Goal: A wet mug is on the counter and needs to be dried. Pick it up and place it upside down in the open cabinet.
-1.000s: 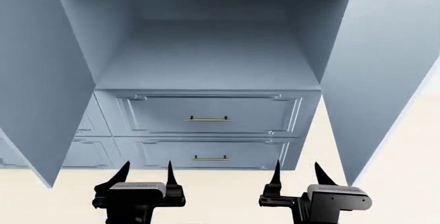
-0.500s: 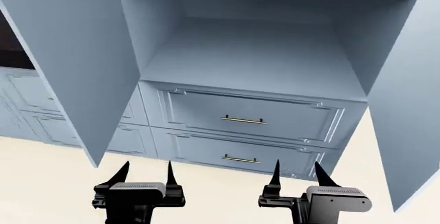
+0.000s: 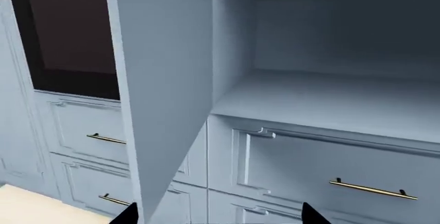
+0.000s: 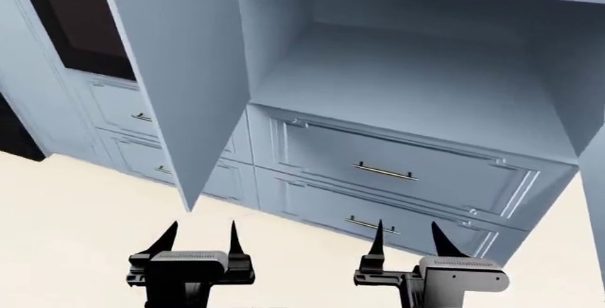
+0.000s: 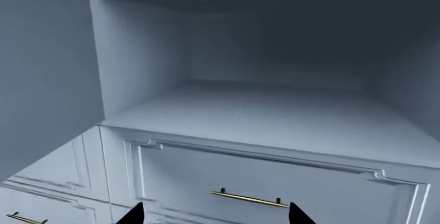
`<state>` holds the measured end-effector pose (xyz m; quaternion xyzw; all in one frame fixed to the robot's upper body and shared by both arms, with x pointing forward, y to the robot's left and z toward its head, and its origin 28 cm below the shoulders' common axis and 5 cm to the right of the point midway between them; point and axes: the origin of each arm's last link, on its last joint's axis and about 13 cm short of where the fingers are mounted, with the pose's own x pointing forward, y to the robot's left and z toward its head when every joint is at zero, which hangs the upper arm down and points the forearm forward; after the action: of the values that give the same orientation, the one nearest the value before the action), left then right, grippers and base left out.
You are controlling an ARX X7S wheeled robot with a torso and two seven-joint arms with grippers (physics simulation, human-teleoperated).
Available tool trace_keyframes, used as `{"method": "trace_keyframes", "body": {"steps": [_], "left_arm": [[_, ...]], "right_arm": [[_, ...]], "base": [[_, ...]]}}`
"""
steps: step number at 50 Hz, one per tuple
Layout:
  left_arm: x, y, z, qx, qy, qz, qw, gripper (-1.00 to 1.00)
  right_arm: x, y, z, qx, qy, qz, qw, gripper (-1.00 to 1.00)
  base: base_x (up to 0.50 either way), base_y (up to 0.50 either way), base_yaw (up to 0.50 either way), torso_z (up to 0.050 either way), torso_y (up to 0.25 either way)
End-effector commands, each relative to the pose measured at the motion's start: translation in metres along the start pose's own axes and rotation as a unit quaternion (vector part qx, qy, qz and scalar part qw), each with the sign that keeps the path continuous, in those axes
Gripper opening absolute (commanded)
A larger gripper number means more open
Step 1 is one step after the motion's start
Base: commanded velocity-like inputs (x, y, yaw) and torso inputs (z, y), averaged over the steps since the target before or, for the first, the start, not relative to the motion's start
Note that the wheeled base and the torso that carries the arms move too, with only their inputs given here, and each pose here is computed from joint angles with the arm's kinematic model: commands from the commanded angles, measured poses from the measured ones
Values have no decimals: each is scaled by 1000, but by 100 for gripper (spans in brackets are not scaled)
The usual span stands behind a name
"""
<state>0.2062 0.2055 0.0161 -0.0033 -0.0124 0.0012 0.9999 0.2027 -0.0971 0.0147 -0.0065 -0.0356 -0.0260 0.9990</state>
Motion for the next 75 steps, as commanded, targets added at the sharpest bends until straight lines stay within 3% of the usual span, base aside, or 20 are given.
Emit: {"method": "trace_keyframes", "body": {"steps": [1, 45, 48, 51, 54, 58, 75], "left_arm": [[0, 0, -1, 1, 1, -1, 1000, 100], [-5, 0, -2, 2, -6, 2, 1000, 100], [-33, 8, -3, 2, -7, 3, 1000, 100], [-41, -10, 49, 4, 1, 5, 1000, 100], [-11, -3, 17, 18, -11, 8, 1000, 100], [-2, -2, 3, 10, -7, 8, 1000, 100], [-5, 1, 11, 12, -26, 25, 999, 100]], "right_arm": [[-1, 0, 0, -3, -1, 3, 1000, 100], [-4, 0, 3, -4, -7, 1, 1000, 100], [-3, 0, 3, -4, -6, 0, 1000, 100], [-3, 0, 2, -4, -6, 0, 1000, 100], [-2, 0, 1, -5, -6, 1, 1000, 100], [-1, 1, 0, -6, -6, 2, 1000, 100], [-4, 1, 12, -10, -11, 4, 1000, 100]], "base": [[0, 0, 500, 0, 0], [0, 0, 500, 0, 0], [0, 0, 500, 0, 0], [0, 0, 500, 0, 0], [0, 0, 500, 0, 0], [0, 0, 500, 0, 0], [0, 0, 500, 0, 0]]}}
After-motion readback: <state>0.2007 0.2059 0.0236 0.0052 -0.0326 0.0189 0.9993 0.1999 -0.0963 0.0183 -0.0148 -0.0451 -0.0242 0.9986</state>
